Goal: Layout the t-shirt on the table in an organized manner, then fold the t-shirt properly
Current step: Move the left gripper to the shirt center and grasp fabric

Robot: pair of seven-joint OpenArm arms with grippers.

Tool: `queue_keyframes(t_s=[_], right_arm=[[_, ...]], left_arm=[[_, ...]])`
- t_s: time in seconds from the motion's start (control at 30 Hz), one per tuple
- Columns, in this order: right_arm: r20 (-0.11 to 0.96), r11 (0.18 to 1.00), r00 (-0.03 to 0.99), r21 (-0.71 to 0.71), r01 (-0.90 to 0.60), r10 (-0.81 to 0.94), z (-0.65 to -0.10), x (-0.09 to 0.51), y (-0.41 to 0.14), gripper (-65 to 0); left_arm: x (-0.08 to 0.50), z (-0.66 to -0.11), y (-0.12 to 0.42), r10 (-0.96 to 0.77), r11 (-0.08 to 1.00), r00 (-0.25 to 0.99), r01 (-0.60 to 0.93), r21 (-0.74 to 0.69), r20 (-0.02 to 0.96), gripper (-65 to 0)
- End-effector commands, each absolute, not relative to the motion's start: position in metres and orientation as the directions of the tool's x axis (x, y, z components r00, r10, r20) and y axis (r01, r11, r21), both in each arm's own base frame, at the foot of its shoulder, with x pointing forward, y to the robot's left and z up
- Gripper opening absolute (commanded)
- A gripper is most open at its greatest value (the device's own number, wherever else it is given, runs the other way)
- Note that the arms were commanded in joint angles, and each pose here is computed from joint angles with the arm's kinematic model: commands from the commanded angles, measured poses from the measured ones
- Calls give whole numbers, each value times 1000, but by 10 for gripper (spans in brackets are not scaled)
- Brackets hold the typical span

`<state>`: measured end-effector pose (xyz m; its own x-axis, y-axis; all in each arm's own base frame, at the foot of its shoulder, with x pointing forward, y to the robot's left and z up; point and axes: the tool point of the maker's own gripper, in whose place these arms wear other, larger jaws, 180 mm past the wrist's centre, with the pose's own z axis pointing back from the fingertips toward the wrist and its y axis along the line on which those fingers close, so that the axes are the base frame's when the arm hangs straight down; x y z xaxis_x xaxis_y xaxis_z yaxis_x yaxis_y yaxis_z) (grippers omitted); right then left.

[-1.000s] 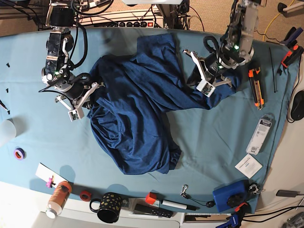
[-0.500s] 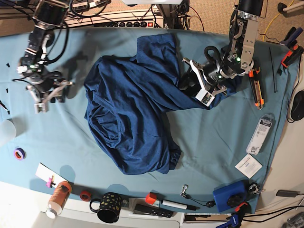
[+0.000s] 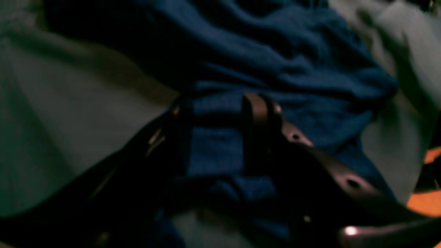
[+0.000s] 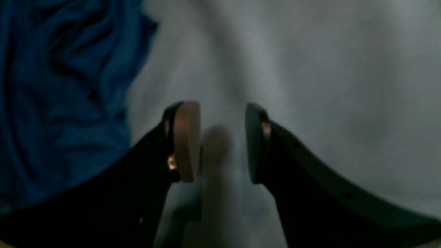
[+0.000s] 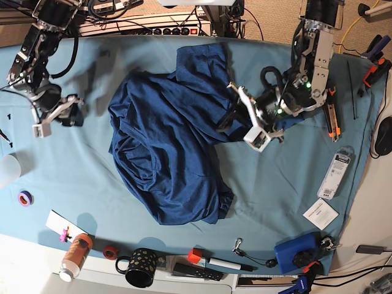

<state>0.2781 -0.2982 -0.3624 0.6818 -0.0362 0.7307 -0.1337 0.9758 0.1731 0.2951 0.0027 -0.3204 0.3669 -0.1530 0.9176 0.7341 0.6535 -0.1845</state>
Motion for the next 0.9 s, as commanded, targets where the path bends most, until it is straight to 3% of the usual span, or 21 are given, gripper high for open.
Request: queue_keyframes(t_s=[0.0, 0.27, 0.67, 0.87], right_arm=[[760, 974, 649, 175, -145, -40, -351, 282, -300, -427], [719, 945, 682, 300, -132, -133, -372, 259, -273, -427], [686, 912, 703, 388, -135, -188, -377, 252, -253, -427], [681, 911, 708, 390, -131, -189, -379, 249, -253, -427]], left_arm=[[308, -295, 0, -110, 647, 298, 745, -160, 948, -409], [361, -253, 3, -138, 653, 179, 756, -46, 974, -409], [392, -297, -67, -335, 511, 243, 858, -42, 910, -409], [413, -293, -103, -331, 482, 266, 872, -80, 905, -409]])
